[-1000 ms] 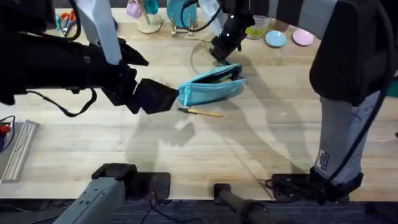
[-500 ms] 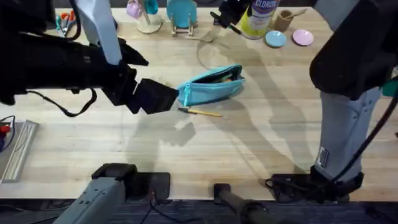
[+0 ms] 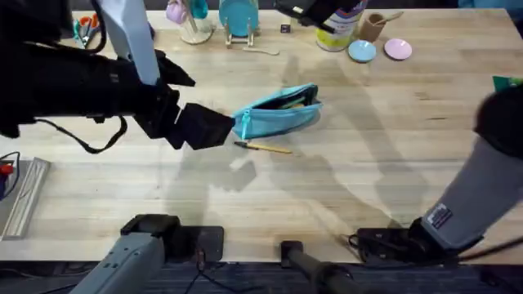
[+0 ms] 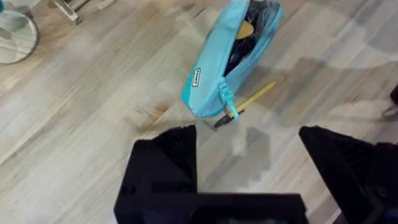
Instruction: Unzip the bag, pick up the pens from the table one at a time and place them inside, then zip the bag closed.
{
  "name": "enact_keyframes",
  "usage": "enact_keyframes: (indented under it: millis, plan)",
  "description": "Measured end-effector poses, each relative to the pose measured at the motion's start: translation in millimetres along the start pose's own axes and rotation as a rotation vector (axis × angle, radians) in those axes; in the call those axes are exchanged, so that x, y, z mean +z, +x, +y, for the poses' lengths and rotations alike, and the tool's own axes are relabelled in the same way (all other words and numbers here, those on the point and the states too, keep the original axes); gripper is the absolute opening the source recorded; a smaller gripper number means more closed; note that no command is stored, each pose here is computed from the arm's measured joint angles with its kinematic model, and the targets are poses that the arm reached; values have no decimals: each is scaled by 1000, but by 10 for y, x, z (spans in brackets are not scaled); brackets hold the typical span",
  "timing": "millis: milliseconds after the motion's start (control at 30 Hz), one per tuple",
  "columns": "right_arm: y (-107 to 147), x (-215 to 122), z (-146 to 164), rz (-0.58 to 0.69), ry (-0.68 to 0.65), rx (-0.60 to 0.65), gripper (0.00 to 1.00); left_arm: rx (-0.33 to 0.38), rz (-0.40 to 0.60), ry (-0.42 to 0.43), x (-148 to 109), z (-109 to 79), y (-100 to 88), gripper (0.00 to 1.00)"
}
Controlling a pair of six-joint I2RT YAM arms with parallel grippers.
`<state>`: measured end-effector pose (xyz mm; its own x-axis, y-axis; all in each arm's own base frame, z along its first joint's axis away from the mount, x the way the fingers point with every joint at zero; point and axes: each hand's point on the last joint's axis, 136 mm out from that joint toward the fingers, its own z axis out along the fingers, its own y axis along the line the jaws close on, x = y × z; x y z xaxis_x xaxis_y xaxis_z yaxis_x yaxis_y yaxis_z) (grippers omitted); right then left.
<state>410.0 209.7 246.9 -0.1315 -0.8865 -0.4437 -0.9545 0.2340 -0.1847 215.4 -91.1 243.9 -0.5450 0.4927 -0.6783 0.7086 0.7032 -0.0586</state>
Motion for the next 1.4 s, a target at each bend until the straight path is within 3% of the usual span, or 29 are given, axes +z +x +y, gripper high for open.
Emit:
enact_keyframes:
  millis: [233,600,967,1400]
  plan:
    - [-94,-499,337,-69,-35,-138,34,-4,5,4,0,-9,14,993]
    - [-72,-641,809,-165,-239,-262,34,-70,100,66,-18,-179,250,994]
    - [148,-253,1004,-151,-376,-270,34,-166,234,155,-101,-443,559,993]
    - [426,407,1109,-31,-389,-338,34,-172,242,161,-108,-460,576,994]
